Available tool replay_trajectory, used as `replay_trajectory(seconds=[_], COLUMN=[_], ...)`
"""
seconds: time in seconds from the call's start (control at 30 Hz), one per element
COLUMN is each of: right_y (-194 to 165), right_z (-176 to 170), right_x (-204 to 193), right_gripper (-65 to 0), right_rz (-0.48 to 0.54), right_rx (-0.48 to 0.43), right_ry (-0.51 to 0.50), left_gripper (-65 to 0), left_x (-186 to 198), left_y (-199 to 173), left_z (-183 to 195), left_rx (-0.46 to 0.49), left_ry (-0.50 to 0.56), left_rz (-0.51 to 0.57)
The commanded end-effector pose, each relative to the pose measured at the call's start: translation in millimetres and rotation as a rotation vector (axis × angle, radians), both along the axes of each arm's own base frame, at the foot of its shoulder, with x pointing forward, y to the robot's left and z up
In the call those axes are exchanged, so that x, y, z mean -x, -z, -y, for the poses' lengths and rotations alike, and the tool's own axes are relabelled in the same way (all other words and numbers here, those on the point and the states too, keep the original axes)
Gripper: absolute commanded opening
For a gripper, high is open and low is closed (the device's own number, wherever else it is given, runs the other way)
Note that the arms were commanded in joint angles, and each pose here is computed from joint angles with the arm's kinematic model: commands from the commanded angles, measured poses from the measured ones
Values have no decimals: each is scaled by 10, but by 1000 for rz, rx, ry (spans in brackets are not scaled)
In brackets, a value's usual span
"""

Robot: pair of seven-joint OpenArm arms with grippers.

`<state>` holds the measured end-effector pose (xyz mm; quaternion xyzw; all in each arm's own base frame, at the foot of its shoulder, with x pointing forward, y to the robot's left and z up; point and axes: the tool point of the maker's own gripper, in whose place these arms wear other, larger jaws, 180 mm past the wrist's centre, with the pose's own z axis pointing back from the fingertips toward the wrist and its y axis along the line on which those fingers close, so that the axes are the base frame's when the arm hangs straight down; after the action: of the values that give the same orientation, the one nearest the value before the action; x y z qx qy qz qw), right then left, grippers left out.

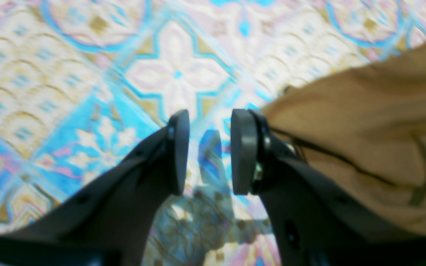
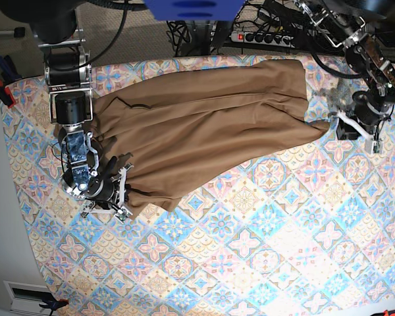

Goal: Layout the t-shirt on the table in an organized manner, then fold the t-shirt properly
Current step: 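Regrasp the shirt end with the left gripper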

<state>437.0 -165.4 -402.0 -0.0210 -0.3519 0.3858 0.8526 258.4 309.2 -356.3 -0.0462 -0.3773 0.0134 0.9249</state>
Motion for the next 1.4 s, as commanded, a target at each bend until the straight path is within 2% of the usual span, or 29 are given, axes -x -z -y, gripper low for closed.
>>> replay_trajectory(seconds=[0.0, 0.07, 0.17, 0.3, 0.37, 0.57, 0.77, 0.87, 0.97, 1.1, 1.13, 1.37], right_y=[-236, -229, -229, -227, -227, -227, -227, -227, -227, -227, -227, -364], right_z=[24, 24, 24, 26, 26, 26, 26, 26, 26, 26, 26, -23], right_x=[-175, -170, -170, -168, -168, -168, -168, -168, -168, -168, -168, -194], right_gripper=[-650, -650, -650, -650, -650, -650, -650, -650, -650, -650, -650, -650], right_rz=[67, 66, 66, 65, 65, 65, 65, 65, 65, 65, 65, 111], right_rx=[-14, -14, -14, -13, -13, -13, -13, -13, -13, -13, -13, -12], right_ry=[7, 7, 7, 8, 8, 8, 8, 8, 8, 8, 8, -7], left_gripper=[-456, -456, -448, -327, -287, -287, -288, -338, -464, -626, -650, -650], left_x=[-77, -56, -83, -55, -46, -47, -50, -82, -122, -151, -151, -164], left_y=[-115, -74, 16, 103, 115, 128, 263, 329, 382, 385, 385, 352], left_z=[-30, -51, 72, 119, 106, 100, 125, 299, 502, 571, 571, 533], left_rx=[-16, -41, -73, -111, -122, -122, -79, -79, -82, -75, -75, -83], left_ry=[9, 7, 58, 89, 89, 87, 80, 145, 221, 234, 234, 230], left_rz=[43, 18, -26, -72, -81, -86, -113, -134, -150, -146, -146, -139])
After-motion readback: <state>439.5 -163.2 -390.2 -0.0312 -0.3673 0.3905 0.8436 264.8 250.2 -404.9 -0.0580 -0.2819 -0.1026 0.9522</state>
